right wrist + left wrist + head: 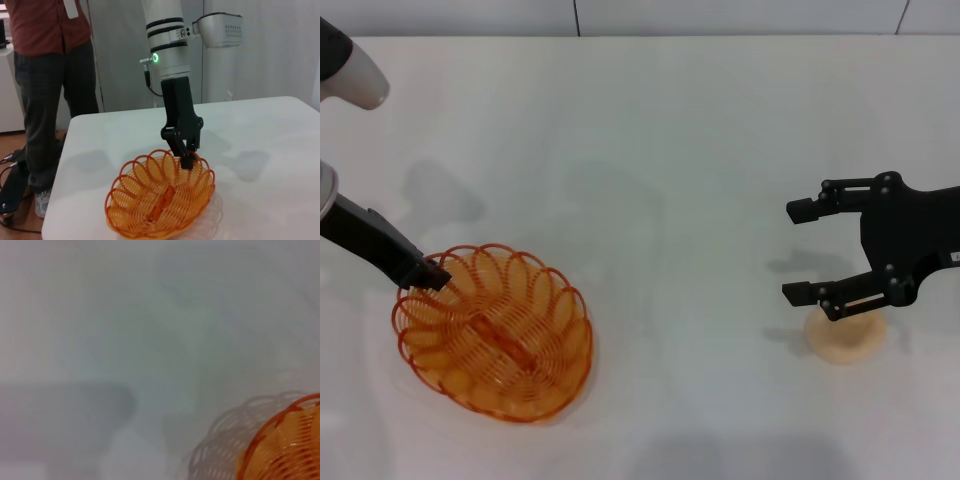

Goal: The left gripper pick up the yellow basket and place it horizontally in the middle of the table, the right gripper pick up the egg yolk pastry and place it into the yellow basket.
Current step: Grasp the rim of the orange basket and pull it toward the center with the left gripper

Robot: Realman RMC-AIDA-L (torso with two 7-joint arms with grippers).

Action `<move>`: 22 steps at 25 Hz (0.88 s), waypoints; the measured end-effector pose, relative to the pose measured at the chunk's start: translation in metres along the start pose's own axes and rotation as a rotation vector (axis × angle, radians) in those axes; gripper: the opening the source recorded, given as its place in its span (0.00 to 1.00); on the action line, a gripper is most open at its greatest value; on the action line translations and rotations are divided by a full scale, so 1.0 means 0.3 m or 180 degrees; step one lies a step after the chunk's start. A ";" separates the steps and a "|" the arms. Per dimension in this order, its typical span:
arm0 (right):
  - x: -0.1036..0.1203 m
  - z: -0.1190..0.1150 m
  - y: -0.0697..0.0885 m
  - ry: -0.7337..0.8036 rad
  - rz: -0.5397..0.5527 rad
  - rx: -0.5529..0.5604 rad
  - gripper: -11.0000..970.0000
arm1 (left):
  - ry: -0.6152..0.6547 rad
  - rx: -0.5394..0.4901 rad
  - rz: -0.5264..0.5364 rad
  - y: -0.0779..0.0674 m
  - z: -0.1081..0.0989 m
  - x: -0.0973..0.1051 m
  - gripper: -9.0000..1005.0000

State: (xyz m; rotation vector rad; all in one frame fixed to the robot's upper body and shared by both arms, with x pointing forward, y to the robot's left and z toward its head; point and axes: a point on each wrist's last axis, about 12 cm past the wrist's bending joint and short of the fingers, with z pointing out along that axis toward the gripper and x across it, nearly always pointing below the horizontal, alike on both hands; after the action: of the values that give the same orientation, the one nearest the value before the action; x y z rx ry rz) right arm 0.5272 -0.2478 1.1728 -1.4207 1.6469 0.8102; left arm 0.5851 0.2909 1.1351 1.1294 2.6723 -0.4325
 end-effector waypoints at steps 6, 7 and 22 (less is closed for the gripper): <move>0.000 -0.002 -0.002 -0.0003 -0.0005 0.0018 0.89 | -0.0052 0.0022 -0.0013 -0.005 -0.017 -0.009 0.11; 0.000 -0.003 -0.002 -0.0003 -0.0005 0.0023 0.89 | -0.0144 0.0061 -0.0061 -0.012 -0.030 -0.017 0.11; -0.007 -0.018 -0.010 -0.0101 -0.0010 0.0087 0.89 | -0.0420 0.0303 -0.1152 -0.041 -0.077 -0.121 0.08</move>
State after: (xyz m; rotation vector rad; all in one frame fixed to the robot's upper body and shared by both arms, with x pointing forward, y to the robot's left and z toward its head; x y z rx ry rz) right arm 0.5293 -0.2520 1.1774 -1.3846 1.6253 0.8016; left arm 0.5992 0.2667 1.1700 0.6084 2.7617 -0.6745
